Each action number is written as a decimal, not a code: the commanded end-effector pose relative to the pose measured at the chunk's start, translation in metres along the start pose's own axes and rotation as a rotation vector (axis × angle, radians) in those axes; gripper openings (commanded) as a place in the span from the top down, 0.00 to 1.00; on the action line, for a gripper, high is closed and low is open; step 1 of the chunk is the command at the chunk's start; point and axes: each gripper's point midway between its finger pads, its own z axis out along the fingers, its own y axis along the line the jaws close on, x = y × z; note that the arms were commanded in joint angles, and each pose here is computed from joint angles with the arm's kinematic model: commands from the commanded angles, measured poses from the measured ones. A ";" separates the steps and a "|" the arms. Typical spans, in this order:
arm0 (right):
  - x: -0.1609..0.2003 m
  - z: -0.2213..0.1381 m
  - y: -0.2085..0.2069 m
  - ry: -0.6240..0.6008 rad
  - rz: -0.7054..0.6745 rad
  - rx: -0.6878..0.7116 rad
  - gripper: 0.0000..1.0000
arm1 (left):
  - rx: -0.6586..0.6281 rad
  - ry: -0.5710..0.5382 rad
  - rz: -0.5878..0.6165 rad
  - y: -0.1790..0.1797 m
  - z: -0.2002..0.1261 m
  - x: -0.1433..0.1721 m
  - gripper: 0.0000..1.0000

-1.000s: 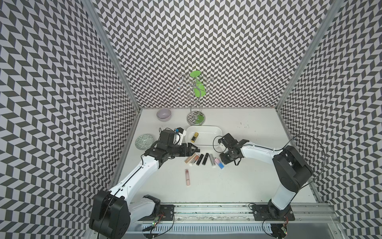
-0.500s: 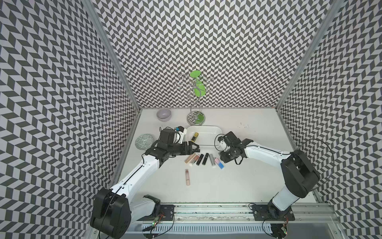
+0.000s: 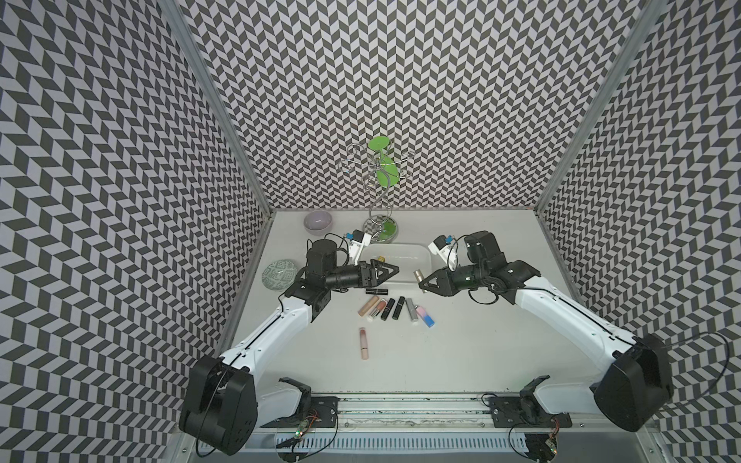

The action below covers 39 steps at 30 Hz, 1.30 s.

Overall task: Put the lipstick into the storage box
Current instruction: Pick up the lipstick at the center of the board.

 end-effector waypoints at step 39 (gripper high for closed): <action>-0.047 -0.051 0.093 -0.138 -0.044 -0.496 0.78 | 0.321 0.042 0.212 -0.122 0.034 -0.033 0.52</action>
